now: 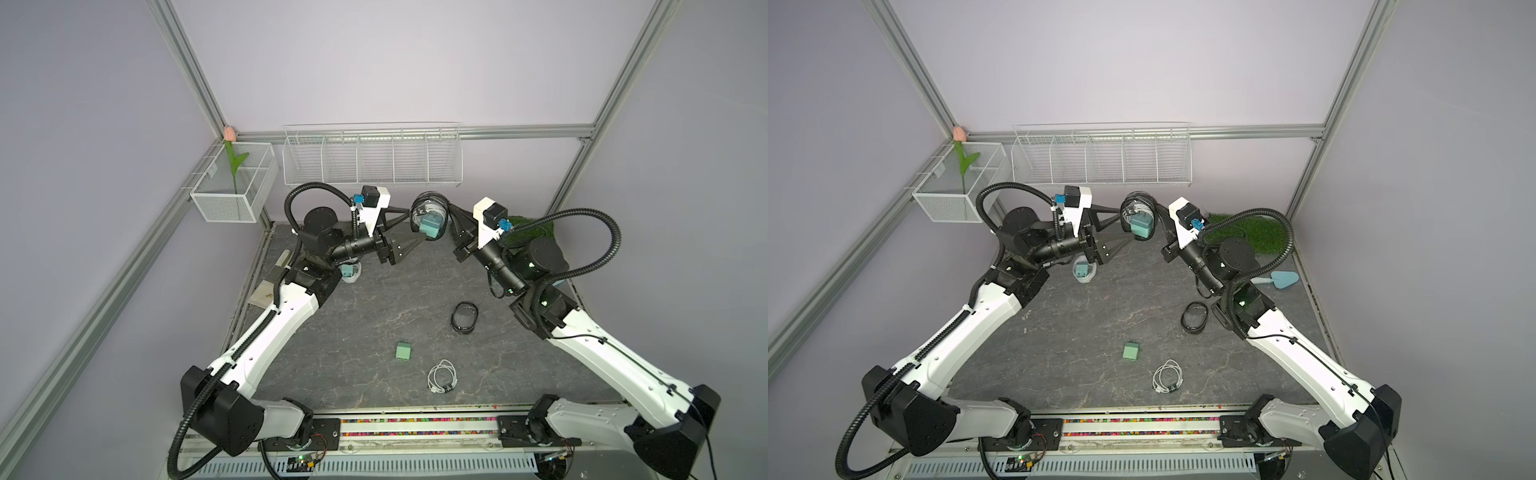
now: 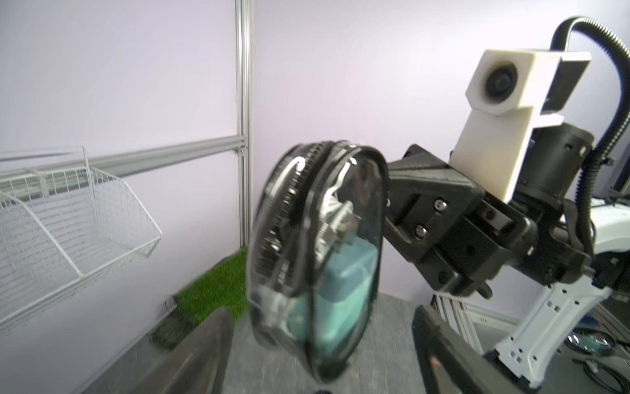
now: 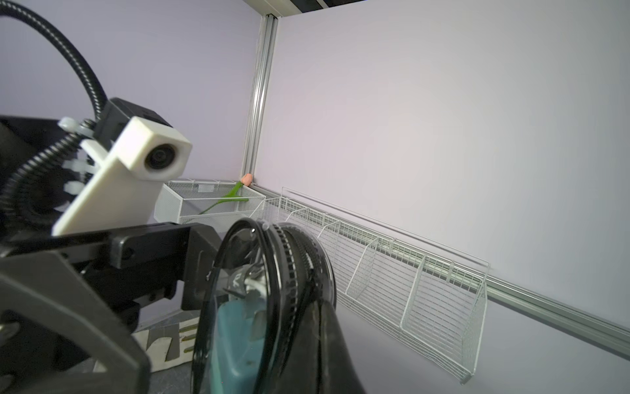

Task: Pack away charging kits
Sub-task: Adjust the storage bag.

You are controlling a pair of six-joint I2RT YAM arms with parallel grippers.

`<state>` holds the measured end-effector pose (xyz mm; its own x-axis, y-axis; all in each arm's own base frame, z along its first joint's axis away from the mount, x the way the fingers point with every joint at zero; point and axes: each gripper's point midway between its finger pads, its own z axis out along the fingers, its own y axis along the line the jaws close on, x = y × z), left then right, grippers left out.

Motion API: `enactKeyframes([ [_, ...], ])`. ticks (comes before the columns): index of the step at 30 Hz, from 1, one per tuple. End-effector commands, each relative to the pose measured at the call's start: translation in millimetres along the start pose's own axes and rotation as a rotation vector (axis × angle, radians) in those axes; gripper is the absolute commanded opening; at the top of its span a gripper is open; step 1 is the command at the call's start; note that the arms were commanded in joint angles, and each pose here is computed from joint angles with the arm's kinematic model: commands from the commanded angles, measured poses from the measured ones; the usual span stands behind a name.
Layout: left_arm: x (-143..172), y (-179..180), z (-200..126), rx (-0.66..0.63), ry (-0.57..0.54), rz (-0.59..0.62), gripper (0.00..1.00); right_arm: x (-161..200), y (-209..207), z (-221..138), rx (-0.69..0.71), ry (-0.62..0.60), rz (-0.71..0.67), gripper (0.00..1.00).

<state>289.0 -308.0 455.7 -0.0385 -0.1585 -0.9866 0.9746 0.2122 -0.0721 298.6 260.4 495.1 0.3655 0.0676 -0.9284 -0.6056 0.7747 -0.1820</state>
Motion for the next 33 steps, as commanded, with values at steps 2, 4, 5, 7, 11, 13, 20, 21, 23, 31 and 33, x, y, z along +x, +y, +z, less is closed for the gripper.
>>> enactKeyframes([
  [2,-33,0,3,0.048,-0.173,0.024,0.86,-32,-1,2,0.022,-0.097,0.061,0.06],
  [4,-37,-4,5,0.094,-0.195,0.019,0.86,-34,3,5,0.013,-0.106,0.067,0.06],
  [5,-39,-6,6,0.116,-0.206,0.018,0.86,-35,3,7,0.020,-0.106,0.071,0.07],
  [7,-41,-11,8,0.174,-0.217,0.003,0.86,-36,3,11,0.029,-0.113,0.075,0.06],
  [11,-39,-16,10,0.254,-0.226,-0.029,0.87,-38,-2,19,0.058,-0.115,0.092,0.06],
  [13,-41,-19,10,0.282,-0.239,-0.035,0.87,-40,-2,21,0.065,-0.123,0.104,0.06],
  [20,-47,-23,5,0.299,-0.291,-0.023,0.86,-41,-15,28,0.143,-0.142,0.165,0.06],
  [21,-48,-22,4,0.293,-0.302,-0.021,0.85,-41,-15,28,0.144,-0.144,0.172,0.06],
  [23,-51,-23,3,0.295,-0.311,-0.019,0.82,-42,-13,30,0.132,-0.151,0.184,0.07],
  [31,-49,-16,11,0.310,-0.309,-0.055,0.81,-51,-7,32,0.111,-0.183,0.205,0.06],
  [33,-50,-13,12,0.305,-0.309,-0.057,0.81,-51,-7,33,0.112,-0.184,0.207,0.06],
])
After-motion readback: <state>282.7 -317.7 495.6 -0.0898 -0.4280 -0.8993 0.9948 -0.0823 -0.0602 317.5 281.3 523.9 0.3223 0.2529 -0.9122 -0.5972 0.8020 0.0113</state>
